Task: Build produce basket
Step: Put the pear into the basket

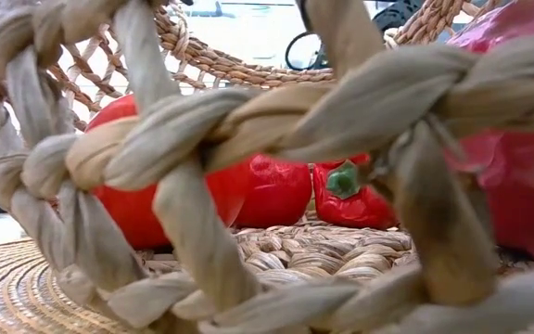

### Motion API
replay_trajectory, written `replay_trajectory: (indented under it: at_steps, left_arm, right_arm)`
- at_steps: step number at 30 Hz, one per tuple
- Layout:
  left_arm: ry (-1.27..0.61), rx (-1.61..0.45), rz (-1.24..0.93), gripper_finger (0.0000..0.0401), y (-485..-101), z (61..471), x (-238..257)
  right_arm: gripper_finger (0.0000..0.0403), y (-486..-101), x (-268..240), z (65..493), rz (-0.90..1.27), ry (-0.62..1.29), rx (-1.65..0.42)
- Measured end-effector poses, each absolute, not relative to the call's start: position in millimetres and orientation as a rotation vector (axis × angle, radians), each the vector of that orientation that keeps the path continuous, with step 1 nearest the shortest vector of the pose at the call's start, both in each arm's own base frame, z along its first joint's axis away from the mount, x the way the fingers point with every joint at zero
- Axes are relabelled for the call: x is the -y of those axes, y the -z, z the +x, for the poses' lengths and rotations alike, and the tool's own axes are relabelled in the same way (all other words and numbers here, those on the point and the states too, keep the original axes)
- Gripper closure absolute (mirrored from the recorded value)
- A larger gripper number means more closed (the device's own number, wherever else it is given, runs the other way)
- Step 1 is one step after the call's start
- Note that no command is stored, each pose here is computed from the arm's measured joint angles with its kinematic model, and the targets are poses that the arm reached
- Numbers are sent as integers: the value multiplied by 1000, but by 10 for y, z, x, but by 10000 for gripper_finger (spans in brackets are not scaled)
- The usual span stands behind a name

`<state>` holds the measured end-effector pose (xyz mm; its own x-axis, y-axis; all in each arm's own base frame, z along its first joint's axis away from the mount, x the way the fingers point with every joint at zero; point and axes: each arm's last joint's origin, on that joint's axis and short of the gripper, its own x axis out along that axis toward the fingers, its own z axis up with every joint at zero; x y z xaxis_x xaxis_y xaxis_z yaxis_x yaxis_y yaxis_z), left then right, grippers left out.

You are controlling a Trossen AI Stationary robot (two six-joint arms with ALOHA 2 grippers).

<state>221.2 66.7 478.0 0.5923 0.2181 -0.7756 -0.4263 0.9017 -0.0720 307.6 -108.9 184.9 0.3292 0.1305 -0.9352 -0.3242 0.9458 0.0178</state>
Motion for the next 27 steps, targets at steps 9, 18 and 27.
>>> replay_trajectory:
  at_steps: [9, 18, 27]
  left_arm:
    - [-384, -895, -287, 14, -4694, 2255, -666]
    - [-393, -921, -315, 14, -4624, 2286, -655]
    - [-415, -899, -315, 14, -4635, 2299, -664]
  right_arm:
    - [93, -1733, 1104, 3106, -145, -279, -1245]
    - [180, -1846, 1072, 3063, -147, -199, -1244]
    - [305, -2149, 1066, 2932, -145, -128, -1172]
